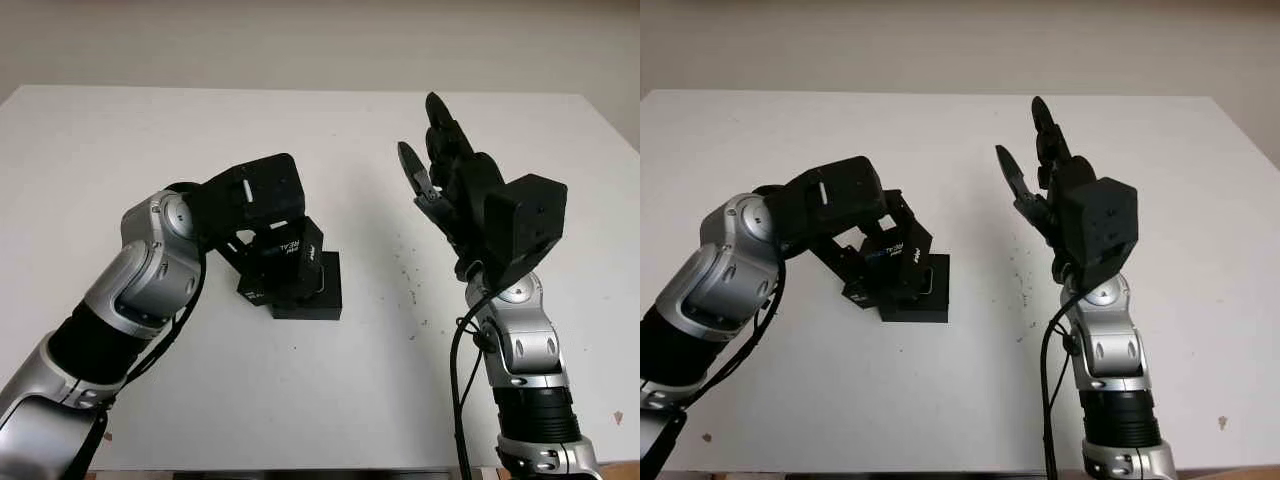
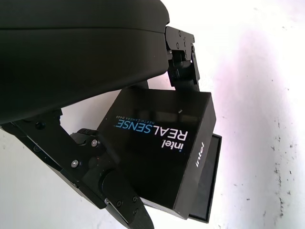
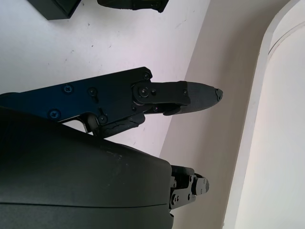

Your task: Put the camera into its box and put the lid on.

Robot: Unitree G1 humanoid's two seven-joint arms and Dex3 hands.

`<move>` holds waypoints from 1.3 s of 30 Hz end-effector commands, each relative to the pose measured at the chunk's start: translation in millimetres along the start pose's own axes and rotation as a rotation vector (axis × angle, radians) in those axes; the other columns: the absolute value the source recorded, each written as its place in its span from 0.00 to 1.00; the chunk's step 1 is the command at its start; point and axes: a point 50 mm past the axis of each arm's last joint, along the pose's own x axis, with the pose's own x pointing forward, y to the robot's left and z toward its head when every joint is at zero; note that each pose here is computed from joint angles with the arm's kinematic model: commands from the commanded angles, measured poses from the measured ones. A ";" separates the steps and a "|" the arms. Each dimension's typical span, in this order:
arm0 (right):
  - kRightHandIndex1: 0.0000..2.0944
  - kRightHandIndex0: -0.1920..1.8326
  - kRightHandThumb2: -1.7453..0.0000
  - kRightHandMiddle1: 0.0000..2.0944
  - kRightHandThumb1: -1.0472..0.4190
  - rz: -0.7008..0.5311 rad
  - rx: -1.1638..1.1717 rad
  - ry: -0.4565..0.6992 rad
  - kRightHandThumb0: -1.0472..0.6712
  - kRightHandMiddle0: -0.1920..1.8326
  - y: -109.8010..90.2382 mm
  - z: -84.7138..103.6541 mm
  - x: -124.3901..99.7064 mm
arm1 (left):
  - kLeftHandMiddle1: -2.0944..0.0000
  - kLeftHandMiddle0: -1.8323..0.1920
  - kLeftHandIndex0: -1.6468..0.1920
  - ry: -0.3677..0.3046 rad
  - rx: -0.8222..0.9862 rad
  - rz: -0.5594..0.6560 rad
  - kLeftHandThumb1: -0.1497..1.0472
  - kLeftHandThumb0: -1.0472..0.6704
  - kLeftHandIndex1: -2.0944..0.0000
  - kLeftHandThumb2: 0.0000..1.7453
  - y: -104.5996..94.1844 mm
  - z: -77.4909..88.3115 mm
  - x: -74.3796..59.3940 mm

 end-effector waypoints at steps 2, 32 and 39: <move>0.02 0.06 0.82 0.02 0.00 -0.002 0.012 -0.026 0.25 0.10 0.7 4.8 -1.2 | 0.20 0.65 0.73 -0.015 0.017 -0.018 0.95 0.48 0.23 0.03 -2.5 10.6 2.1; 0.03 0.06 0.82 0.03 0.00 0.002 0.004 -0.030 0.24 0.11 1.3 0.2 -2.5 | 0.22 0.81 0.82 -0.084 0.113 -0.032 0.96 0.46 0.26 0.03 -27.6 44.7 11.9; 0.03 0.07 0.82 0.03 0.00 -0.001 -0.004 -0.026 0.24 0.12 1.3 0.3 -2.9 | 0.17 0.76 0.81 -0.055 0.091 -0.036 0.96 0.47 0.21 0.03 -29.9 42.5 12.2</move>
